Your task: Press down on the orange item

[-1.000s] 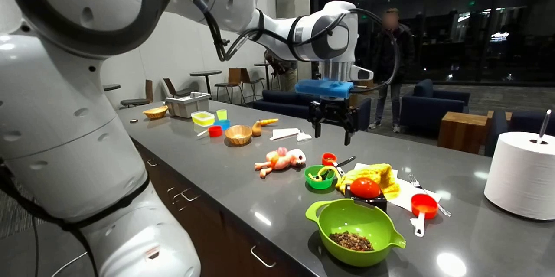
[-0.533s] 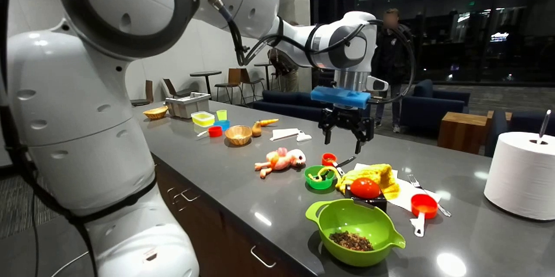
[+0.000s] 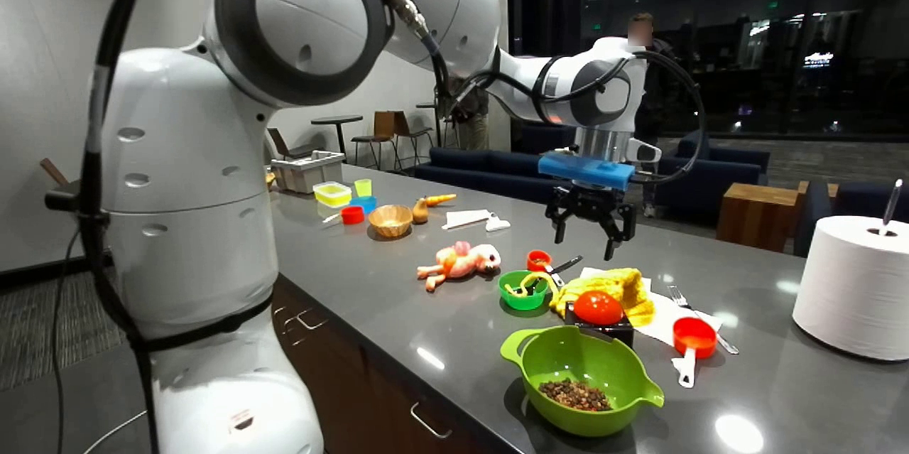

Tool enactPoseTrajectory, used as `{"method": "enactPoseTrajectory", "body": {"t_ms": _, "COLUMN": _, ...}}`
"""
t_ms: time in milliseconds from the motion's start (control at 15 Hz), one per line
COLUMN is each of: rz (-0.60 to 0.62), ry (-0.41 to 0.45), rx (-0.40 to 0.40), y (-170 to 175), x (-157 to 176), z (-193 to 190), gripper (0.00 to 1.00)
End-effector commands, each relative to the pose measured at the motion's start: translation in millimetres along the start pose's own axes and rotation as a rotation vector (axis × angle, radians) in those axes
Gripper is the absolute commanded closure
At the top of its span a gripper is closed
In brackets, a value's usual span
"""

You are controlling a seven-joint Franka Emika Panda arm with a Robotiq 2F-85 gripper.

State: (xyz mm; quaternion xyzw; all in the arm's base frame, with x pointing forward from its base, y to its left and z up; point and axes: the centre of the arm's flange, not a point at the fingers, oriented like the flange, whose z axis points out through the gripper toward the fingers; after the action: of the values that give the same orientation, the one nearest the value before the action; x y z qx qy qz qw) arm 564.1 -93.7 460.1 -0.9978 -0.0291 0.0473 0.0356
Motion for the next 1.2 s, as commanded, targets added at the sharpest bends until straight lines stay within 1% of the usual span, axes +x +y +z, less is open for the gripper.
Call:
{"method": "enactPoseTrajectory", "body": {"t_ms": 0, "rz": -0.003, "ry": 0.013, "rx": 0.012, "y": 9.3, "x": 33.3, "z": -6.4, "gripper": 0.0}}
{"method": "enactPoseTrajectory", "body": {"t_ms": 133, "rz": 0.003, "ry": 0.018, "rx": 0.019, "y": 10.1, "x": 43.8, "z": -6.3, "gripper": 0.0}}
{"method": "enactPoseTrajectory", "body": {"t_ms": 200, "rz": 0.02, "ry": 0.009, "rx": 0.009, "y": 9.7, "x": 46.9, "z": -5.0, "gripper": 0.0}}
{"method": "enactPoseTrajectory", "body": {"t_ms": 267, "rz": 0.022, "ry": -0.003, "rx": 0.014, "y": 8.0, "x": 45.7, "z": -4.8, "gripper": 0.0}}
{"method": "enactPoseTrajectory", "body": {"t_ms": 333, "rz": 0.01, "ry": 0.011, "rx": 0.002, "y": 6.1, "x": 36.3, "z": 2.9, "gripper": 0.0}}
{"method": "enactPoseTrajectory", "body": {"t_ms": 667, "rz": 0.012, "ry": -0.003, "rx": 0.004, "y": 8.2, "x": 43.4, "z": 0.9, "gripper": 0.0}}
{"method": "enactPoseTrajectory", "body": {"t_ms": 800, "rz": 0.006, "ry": -0.004, "rx": -0.002, "y": 8.6, "x": 40.8, "z": 1.1, "gripper": 0.0}}
{"method": "enactPoseTrajectory", "body": {"t_ms": 867, "rz": 0.006, "ry": -0.002, "rx": -0.01, "y": 9.3, "x": 40.9, "z": 1.2, "gripper": 0.25}}
{"method": "enactPoseTrajectory", "body": {"t_ms": 933, "rz": 0.004, "ry": 0.003, "rx": -0.009, "y": 9.6, "x": 41.3, "z": 1.2, "gripper": 0.26}}
{"method": "enactPoseTrajectory", "body": {"t_ms": 1133, "rz": -0.003, "ry": 0.009, "rx": -0.014, "y": 10.6, "x": 42.1, "z": 0.8, "gripper": 0.46}}
